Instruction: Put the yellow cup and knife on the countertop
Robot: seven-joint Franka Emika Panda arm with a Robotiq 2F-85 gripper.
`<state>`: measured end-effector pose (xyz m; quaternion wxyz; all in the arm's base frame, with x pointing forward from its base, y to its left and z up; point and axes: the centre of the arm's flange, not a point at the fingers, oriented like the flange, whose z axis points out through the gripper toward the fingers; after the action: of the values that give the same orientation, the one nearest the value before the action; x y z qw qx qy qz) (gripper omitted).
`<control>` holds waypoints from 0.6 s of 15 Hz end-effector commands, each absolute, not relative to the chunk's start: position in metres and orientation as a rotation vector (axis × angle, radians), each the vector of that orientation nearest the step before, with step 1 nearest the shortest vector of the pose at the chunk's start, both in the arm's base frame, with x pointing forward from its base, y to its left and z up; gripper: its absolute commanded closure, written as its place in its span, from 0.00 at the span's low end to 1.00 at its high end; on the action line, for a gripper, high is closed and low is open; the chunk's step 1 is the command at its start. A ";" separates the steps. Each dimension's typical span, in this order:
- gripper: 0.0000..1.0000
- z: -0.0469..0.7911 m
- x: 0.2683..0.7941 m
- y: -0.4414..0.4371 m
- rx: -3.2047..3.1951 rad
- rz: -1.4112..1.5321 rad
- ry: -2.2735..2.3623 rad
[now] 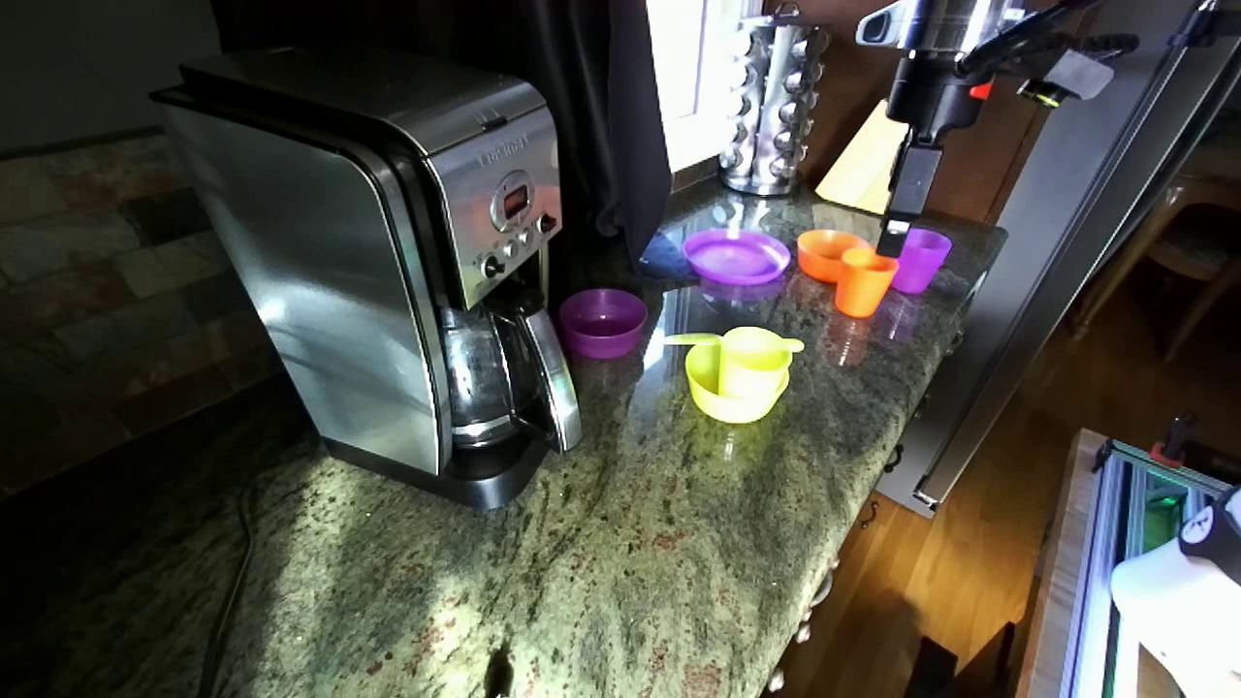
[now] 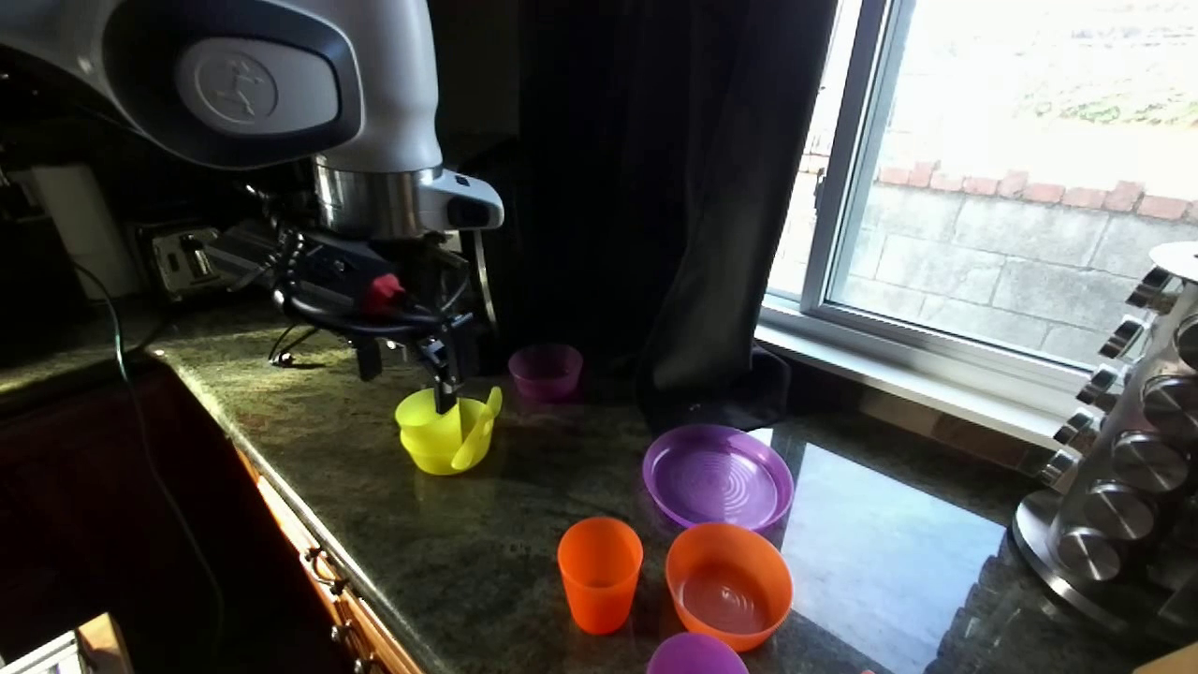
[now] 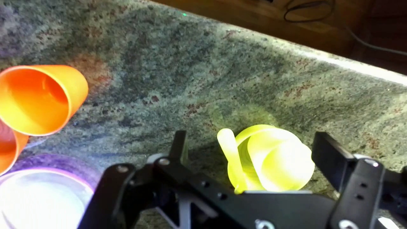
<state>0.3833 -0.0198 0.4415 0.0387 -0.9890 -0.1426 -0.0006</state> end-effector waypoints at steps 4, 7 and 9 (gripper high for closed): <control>0.00 0.419 0.390 -0.008 -3.042 -0.047 -0.472; 0.00 0.421 0.391 -0.008 -3.043 -0.053 -0.471; 0.00 0.422 0.391 -0.008 -3.043 -0.057 -0.471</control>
<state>0.3913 -0.0084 0.4218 0.0308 -0.9876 -0.1530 -0.0187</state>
